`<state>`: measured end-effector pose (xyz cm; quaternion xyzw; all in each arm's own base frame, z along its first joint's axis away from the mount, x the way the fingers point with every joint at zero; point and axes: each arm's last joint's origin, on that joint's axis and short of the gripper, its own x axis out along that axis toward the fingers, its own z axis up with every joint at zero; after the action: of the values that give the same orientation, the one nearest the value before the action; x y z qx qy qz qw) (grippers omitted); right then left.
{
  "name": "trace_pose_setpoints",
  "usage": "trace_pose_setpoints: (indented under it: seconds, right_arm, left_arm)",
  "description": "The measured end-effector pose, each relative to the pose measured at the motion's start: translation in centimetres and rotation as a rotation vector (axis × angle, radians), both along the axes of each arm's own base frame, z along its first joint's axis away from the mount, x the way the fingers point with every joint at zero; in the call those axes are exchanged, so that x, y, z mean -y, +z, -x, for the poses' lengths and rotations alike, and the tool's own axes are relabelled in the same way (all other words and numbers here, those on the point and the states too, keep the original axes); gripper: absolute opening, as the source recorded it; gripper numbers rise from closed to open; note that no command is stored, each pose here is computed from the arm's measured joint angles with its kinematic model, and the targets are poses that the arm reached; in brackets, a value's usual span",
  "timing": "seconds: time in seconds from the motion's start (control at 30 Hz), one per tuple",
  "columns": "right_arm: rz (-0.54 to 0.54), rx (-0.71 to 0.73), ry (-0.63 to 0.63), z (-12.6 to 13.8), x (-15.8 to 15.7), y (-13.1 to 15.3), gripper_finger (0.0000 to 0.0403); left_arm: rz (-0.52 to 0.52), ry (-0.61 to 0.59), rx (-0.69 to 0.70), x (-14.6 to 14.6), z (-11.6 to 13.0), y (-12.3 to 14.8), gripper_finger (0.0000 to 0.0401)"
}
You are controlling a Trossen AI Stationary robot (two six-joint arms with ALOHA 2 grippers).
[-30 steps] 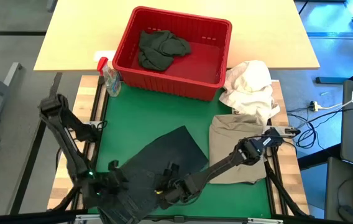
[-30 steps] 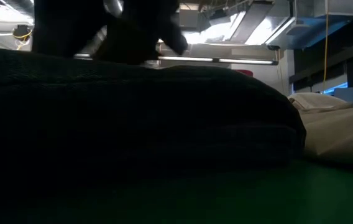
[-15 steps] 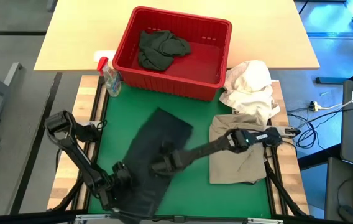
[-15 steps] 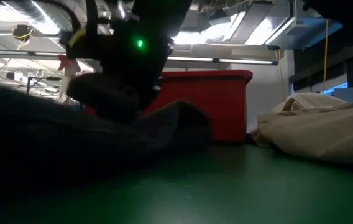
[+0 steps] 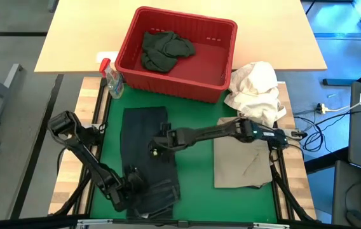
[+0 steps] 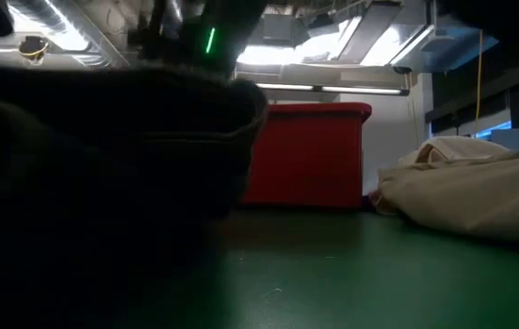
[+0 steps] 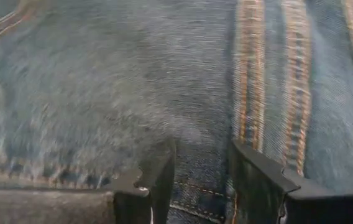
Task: Fold Laundry from Bin
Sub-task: Fold the blue pants
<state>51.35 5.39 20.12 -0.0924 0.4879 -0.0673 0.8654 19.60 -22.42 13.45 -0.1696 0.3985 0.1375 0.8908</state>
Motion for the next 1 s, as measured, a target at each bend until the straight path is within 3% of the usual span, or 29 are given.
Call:
trace_pose_setpoints:
  seconds: [0.13, 0.23, 0.43, 0.57, 0.73, 1.0]
  right_arm:
    - [-0.107, 0.083, 0.070, 3.7, -4.8, 7.7, 0.0204]
    - [-0.171, 0.118, 0.124, 5.9, -9.2, 9.8, 0.0204]
    - [-0.121, 0.170, 0.205, 9.3, -17.7, 9.8, 0.0204]
    - [-0.062, 0.191, 0.199, 11.1, -21.5, 8.6, 0.0204]
    - [-0.039, 0.234, 0.200, 12.4, -24.2, 7.5, 0.0204]
    - [-0.083, 0.201, 0.199, 12.3, -25.2, 4.1, 0.0204]
  left_arm:
    - [0.013, -0.121, 0.030, 1.0, -0.1, 2.3, 0.0147]
    - [0.013, -0.162, 0.048, 1.4, -0.1, 3.4, 0.0153]
    - [0.040, -0.252, 0.080, 2.2, -0.5, 5.8, 0.0205]
    - [0.148, -0.375, 0.150, 3.6, -1.2, 8.0, 0.0236]
    - [0.193, -0.483, 0.213, 5.6, -1.2, 9.1, 0.0234]
    - [0.067, -0.561, 0.178, 9.7, -3.0, 9.4, 0.0216]
